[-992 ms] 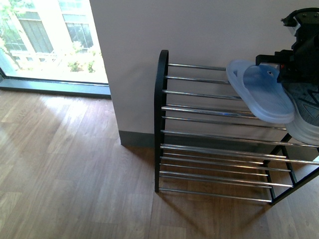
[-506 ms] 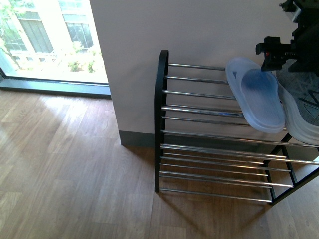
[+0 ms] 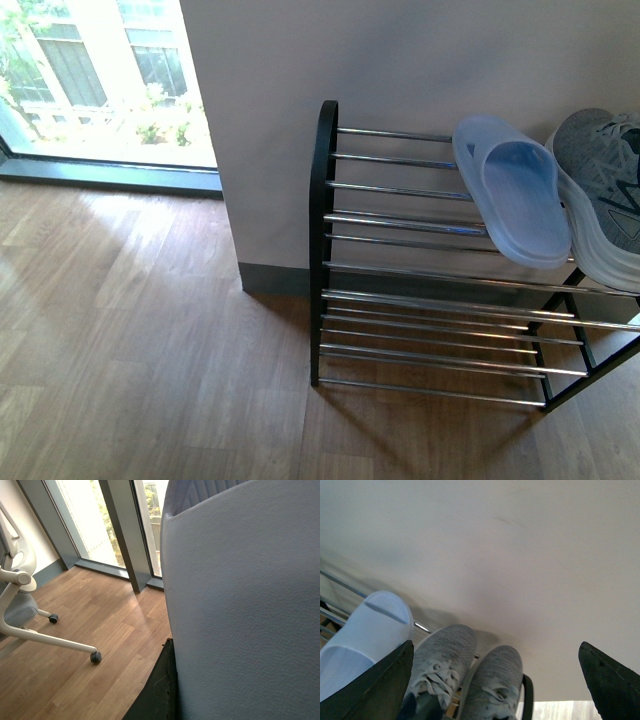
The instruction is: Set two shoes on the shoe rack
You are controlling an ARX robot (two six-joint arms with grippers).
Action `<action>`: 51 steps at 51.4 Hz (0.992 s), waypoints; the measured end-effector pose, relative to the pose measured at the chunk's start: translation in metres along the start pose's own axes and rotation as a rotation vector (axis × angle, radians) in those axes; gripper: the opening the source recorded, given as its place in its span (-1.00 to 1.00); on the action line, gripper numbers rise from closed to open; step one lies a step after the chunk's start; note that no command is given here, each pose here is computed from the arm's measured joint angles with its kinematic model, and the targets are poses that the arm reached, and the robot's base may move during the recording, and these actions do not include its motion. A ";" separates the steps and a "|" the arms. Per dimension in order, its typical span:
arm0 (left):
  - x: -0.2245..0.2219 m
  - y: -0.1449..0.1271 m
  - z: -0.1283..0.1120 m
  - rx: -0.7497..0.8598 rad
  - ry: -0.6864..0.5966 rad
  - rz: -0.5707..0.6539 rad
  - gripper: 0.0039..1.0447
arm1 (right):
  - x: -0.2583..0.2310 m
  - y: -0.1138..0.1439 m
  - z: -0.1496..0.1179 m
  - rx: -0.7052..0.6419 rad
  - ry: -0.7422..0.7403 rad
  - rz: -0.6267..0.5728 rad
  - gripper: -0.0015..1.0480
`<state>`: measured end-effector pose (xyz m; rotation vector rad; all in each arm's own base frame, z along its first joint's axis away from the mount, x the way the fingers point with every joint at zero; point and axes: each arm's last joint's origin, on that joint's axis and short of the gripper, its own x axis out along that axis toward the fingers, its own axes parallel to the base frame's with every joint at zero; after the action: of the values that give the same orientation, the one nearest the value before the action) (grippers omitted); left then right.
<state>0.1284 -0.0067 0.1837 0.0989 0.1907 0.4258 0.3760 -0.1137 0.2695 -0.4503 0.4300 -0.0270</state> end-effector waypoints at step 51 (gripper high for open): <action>0.000 0.000 0.000 0.000 0.000 0.000 -0.96 | -0.127 0.088 -0.081 0.428 -0.421 0.015 -0.51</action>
<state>0.1284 -0.0067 0.1837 0.0993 0.1907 0.4261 0.2209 -0.0526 0.2162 -0.0245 0.0077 -0.0083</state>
